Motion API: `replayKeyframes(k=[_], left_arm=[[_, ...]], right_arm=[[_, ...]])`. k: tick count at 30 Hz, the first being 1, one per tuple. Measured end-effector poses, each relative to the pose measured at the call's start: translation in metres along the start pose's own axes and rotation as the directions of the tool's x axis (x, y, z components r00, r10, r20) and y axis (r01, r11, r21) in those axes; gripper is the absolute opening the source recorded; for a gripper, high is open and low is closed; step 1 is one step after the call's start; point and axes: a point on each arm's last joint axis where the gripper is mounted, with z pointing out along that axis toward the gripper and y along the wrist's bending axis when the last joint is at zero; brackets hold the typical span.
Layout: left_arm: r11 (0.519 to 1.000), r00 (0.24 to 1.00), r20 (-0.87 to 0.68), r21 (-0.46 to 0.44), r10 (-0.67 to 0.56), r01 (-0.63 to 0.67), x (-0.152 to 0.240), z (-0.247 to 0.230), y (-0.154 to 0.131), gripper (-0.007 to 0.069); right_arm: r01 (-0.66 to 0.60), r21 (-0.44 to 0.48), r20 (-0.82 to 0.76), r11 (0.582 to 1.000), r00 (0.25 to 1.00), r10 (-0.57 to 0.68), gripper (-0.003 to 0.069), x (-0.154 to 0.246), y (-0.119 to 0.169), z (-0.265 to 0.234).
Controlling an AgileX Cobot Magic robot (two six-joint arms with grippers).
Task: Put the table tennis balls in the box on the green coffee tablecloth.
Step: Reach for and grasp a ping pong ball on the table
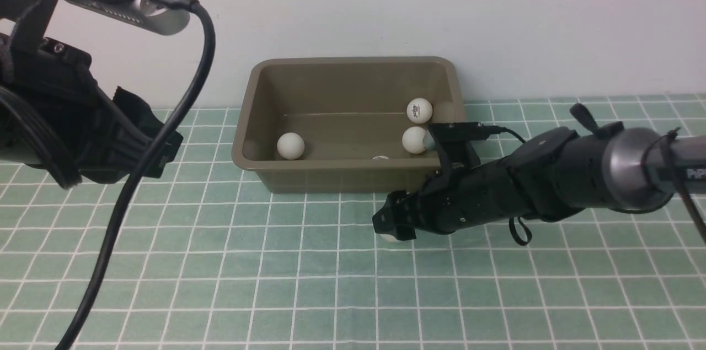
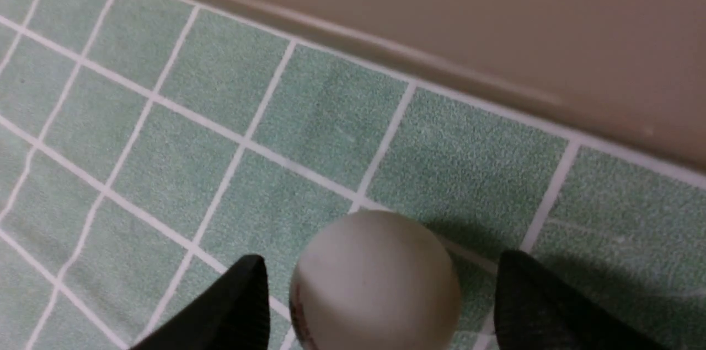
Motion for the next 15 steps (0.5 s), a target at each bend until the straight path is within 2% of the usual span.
replayKeyframes(k=[4, 9, 12, 15], left_arm=[[1.000, 1.000, 0.000, 0.000, 0.000, 0.000, 0.000, 0.000, 0.000, 0.0268], [1.000, 1.000, 0.000, -0.001, 0.001, -0.001, 0.000, 0.000, 0.000, 0.0268], [1.000, 1.000, 0.000, -0.002, 0.001, -0.001, 0.000, 0.000, 0.000, 0.0268], [1.000, 1.000, 0.000, -0.002, 0.001, -0.001, 0.000, 0.000, 0.000, 0.0268]], right_arm=[[0.000, 0.004, -0.006, 1.000, 1.000, 0.000, 0.0468, 0.001, -0.002, 0.003], [0.004, 0.004, -0.003, 1.000, 1.000, -0.004, 0.0353, 0.000, -0.001, 0.003], [0.032, -0.007, -0.012, 0.999, 0.999, -0.032, 0.0360, 0.000, 0.001, 0.001], [0.116, -0.037, -0.026, 0.993, 0.993, -0.117, 0.0360, -0.003, 0.007, -0.009]])
